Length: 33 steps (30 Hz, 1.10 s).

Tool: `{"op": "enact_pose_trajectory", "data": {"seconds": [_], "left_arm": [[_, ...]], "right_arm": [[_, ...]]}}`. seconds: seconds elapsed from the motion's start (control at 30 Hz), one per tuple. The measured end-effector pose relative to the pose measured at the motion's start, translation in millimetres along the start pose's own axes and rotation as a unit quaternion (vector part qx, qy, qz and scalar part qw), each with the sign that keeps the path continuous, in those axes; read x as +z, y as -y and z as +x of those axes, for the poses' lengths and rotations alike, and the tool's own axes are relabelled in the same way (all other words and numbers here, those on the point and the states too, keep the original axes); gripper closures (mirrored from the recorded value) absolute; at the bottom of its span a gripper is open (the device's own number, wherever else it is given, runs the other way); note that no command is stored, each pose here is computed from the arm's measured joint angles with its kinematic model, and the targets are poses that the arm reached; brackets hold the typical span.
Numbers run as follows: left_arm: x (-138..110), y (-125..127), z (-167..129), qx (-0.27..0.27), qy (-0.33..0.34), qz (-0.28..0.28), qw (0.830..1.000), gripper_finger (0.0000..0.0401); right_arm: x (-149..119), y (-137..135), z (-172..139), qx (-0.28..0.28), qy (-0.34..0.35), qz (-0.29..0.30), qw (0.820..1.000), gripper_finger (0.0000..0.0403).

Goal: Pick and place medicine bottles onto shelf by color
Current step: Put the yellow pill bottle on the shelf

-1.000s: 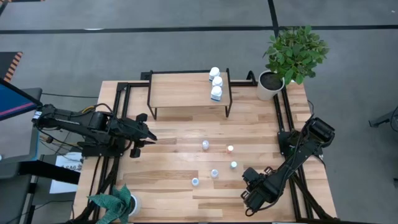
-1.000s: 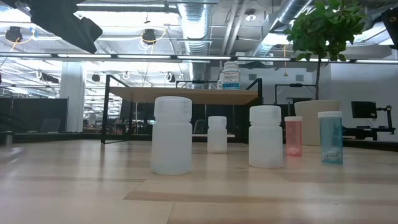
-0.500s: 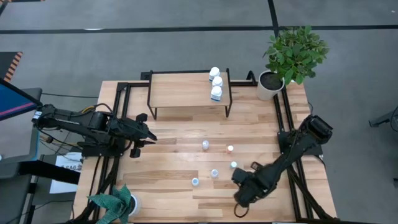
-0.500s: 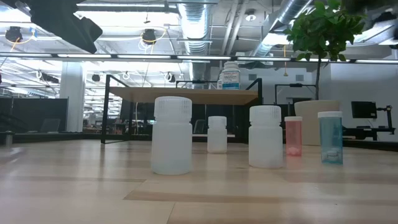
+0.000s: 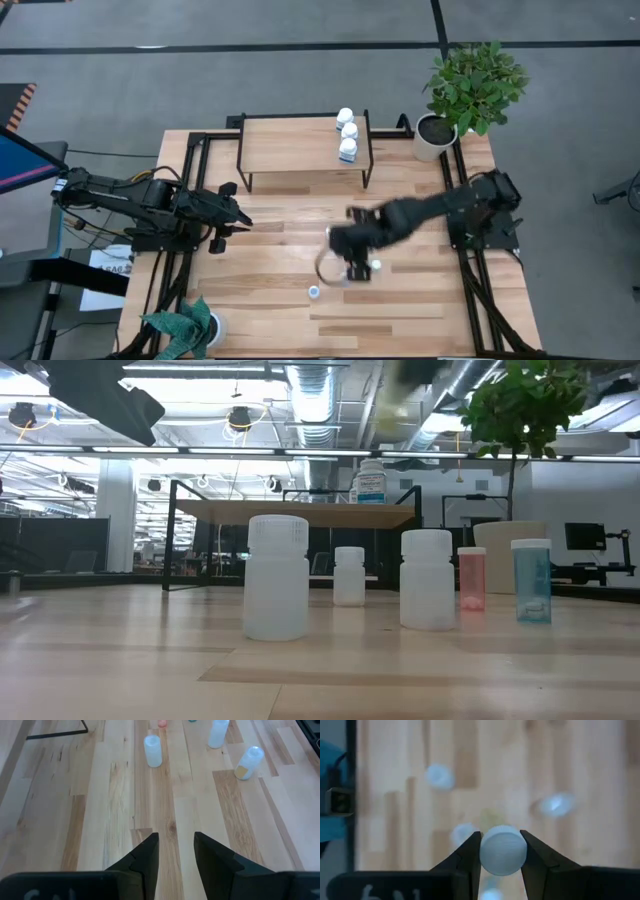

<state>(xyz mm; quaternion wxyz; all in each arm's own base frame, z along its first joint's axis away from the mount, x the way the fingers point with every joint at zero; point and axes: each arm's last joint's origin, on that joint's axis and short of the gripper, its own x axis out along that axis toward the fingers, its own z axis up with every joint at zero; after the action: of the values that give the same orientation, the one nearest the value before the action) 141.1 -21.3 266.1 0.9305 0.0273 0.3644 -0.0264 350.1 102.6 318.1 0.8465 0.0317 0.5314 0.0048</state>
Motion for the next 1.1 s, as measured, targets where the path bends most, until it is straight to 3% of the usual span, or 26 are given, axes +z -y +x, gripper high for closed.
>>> {"op": "enact_pose_trajectory", "data": {"seconds": [0.33, 0.6, 0.8, 1.1], "left_arm": [[-1.5, -0.1, 0.1, 0.000, -0.008, 0.001, 1.000, 0.0292], [-1.5, -0.1, 0.0, 0.000, -0.008, 0.001, 1.000, 0.0292], [-1.5, -0.1, 0.1, 0.000, -0.008, 0.013, 1.000, 0.0292], [-1.4, -0.1, 0.1, 0.000, -0.007, 0.021, 1.000, 0.0292]], "right_arm": [[54.0, 111.9, -30.5, -0.074, 0.148, -0.056, 0.985, 0.0285], [67.0, 192.3, -50.8, -0.163, 0.233, -0.058, 0.957, 0.0285], [66.6, 228.4, -56.4, -0.203, 0.254, -0.061, 0.944, 0.0285], [61.5, 247.6, -60.6, -0.220, 0.250, -0.057, 0.941, 0.0285]]}}
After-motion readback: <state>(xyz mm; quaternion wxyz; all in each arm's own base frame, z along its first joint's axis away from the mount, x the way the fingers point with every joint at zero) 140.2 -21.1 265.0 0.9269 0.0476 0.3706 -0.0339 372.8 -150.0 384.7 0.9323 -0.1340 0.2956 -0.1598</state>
